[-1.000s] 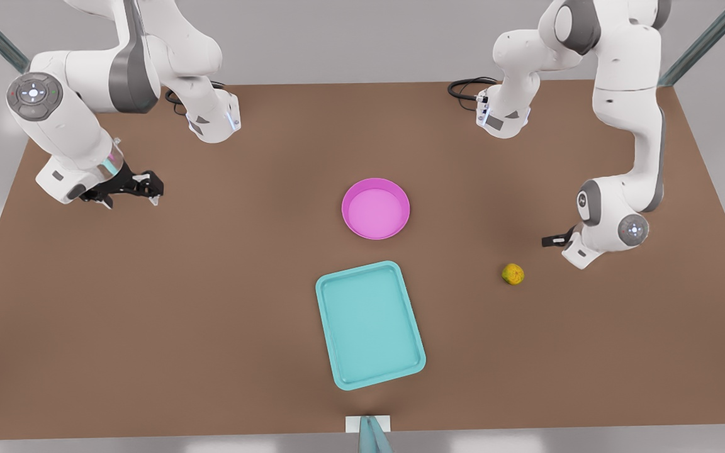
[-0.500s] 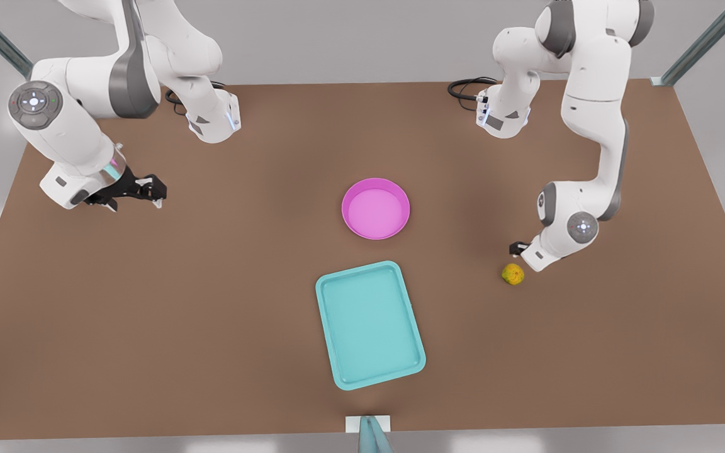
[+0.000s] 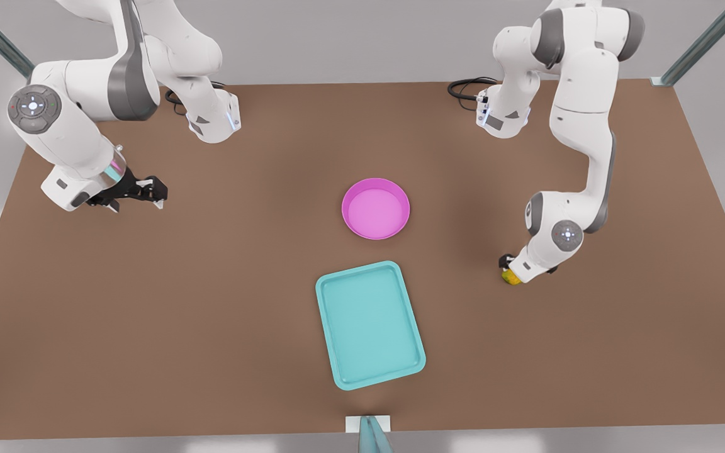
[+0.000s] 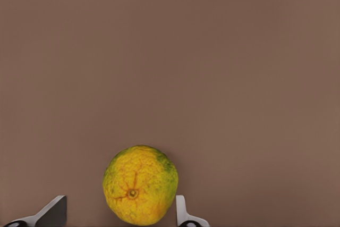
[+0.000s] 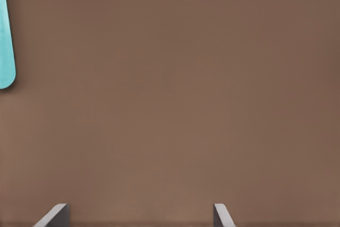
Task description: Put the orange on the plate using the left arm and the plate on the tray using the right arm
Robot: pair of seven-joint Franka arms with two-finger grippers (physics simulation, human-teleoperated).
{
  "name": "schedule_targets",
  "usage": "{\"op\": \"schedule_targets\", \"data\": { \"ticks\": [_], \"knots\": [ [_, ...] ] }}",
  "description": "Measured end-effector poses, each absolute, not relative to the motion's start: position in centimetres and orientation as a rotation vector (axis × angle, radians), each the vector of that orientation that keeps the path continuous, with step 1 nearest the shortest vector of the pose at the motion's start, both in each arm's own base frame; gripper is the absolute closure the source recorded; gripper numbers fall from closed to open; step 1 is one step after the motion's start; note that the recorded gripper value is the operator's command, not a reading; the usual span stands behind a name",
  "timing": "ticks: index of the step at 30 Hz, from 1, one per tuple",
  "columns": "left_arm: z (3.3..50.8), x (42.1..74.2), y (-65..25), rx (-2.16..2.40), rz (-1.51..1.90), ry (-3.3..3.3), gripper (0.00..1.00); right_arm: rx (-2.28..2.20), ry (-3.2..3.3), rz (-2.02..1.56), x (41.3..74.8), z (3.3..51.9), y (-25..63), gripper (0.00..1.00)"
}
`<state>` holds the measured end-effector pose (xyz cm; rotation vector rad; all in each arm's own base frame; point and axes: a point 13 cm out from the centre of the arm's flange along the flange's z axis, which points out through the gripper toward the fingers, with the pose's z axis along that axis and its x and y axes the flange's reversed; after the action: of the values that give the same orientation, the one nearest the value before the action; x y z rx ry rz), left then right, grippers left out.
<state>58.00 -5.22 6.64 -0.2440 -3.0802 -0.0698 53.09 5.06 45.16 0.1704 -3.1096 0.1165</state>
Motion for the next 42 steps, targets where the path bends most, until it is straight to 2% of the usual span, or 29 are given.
{"op": "schedule_targets", "data": {
  "ticks": [4,11,23,24,25,26,30,34,37,39,42],
  "knots": [
    [5.8,58.7,-5.4,-0.237,-0.077,-3.081,0.00,0.166,-3.108,0.115,53.1,45.1,5.0,0.00],
    [3.6,57.8,-5.4,-0.224,-0.086,-3.050,0.00,0.166,-3.102,0.113,53.2,44.8,5.0,0.00],
    [3.3,58.1,-6.0,-0.215,-0.083,-3.053,0.00,0.162,-3.096,0.102,53.1,44.5,5.1,0.00],
    [3.3,58.1,-6.0,-0.214,-0.083,-3.052,0.03,0.162,-3.096,0.101,53.1,44.5,5.1,0.00],
    [3.3,58.1,-6.0,-0.213,-0.083,-3.053,0.21,0.162,-3.096,0.101,53.1,44.4,5.2,0.00],
    [3.4,58.2,-6.0,-0.212,-0.083,-3.054,0.25,0.162,-3.095,0.099,53.1,44.4,5.2,0.00],
    [3.6,58.5,-6.0,-0.206,-0.085,-3.062,0.33,0.161,-3.093,0.094,53.1,44.3,5.3,0.00],
    [4.9,59.0,-7.6,-0.216,-0.070,-3.079,0.32,0.160,-3.093,0.092,53.1,44.3,5.3,0.00],
    [11.8,61.2,-18.9,-0.392,-0.014,-3.116,0.31,0.160,-3.093,0.091,53.1,44.3,5.3,0.00],
    [15.6,58.8,-30.4,-0.567,0.021,-3.073,0.31,0.160,-3.092,0.091,53.1,44.2,5.3,0.00],
    [15.6,49.4,-44.4,-0.729,0.004,-2.930,0.31,0.160,-3.090,0.090,53.2,44.1,5.3,0.00]
  ]
}}
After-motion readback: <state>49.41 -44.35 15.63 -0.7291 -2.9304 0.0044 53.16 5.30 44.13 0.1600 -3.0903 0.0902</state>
